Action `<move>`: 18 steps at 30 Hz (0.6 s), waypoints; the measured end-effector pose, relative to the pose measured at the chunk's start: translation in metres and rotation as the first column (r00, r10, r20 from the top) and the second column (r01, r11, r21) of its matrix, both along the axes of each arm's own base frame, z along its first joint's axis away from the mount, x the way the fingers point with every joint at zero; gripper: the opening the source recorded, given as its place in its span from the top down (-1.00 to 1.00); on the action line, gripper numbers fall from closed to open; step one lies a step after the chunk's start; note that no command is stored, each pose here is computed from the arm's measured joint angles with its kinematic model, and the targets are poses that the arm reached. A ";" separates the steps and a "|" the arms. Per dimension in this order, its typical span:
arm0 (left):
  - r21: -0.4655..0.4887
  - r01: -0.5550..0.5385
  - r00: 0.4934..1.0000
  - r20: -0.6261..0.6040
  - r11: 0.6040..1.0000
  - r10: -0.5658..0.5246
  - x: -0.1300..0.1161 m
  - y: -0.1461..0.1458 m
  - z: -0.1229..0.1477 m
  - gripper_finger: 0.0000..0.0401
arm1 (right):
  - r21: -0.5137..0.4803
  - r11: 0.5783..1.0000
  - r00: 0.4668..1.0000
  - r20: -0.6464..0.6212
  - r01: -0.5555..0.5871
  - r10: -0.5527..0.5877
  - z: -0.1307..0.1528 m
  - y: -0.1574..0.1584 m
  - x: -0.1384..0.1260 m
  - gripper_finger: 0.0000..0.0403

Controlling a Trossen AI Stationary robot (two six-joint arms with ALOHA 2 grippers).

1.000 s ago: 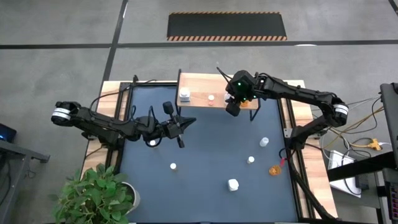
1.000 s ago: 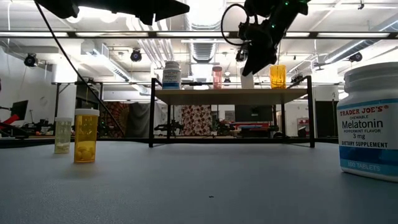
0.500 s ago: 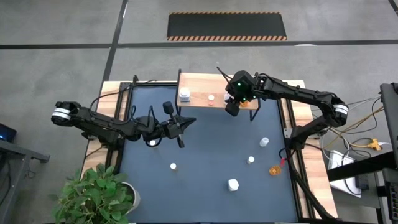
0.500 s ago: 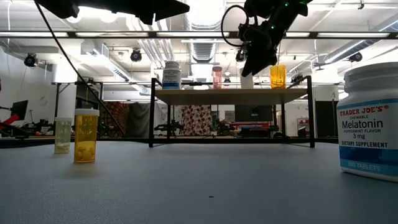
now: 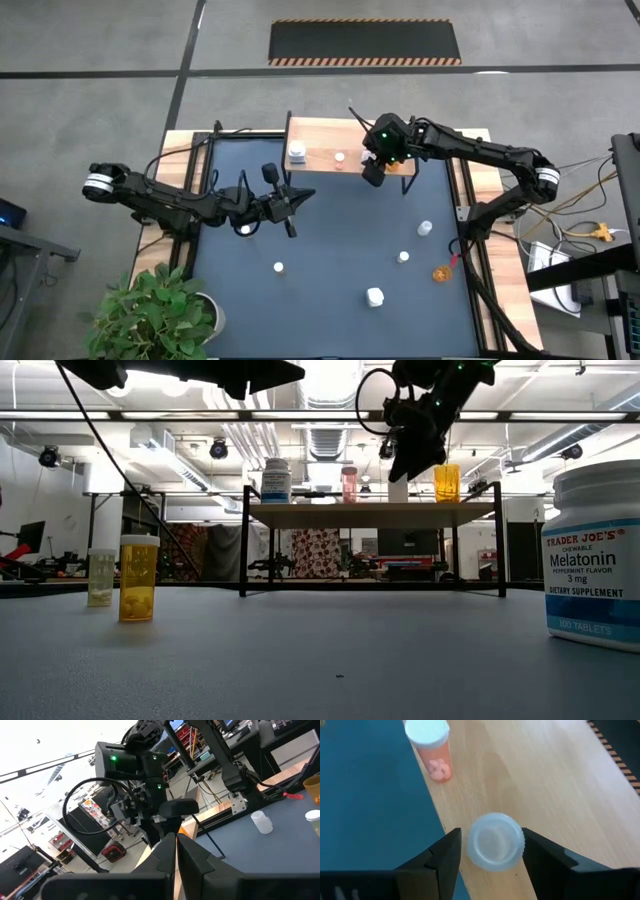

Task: Pick and place medicine bottles onto shelf by color
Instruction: Put the left transparent pill bottle on the shelf, then put the right yellow pill bottle on the shelf

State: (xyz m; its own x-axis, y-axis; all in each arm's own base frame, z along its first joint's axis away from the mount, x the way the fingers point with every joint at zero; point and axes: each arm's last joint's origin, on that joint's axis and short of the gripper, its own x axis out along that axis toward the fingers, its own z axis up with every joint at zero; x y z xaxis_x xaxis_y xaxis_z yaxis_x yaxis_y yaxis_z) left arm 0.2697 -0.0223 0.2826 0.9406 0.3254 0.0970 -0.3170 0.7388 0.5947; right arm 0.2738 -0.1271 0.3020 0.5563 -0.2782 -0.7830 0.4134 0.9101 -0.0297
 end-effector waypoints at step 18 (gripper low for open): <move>0.000 0.000 1.000 0.000 1.000 0.000 0.000 0.000 0.000 1.00 | 0.018 1.000 1.000 0.018 0.005 -0.005 0.053 0.012 -0.003 0.05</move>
State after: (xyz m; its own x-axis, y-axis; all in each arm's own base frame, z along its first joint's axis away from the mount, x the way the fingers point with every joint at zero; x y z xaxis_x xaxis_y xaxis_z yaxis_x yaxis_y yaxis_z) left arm 0.2697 -0.0223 0.2826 0.9406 0.3254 0.0970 -0.3169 0.7387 0.5949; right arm 0.2705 -0.1148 0.3551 0.5686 -0.2676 -0.7779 0.4185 0.9082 -0.0065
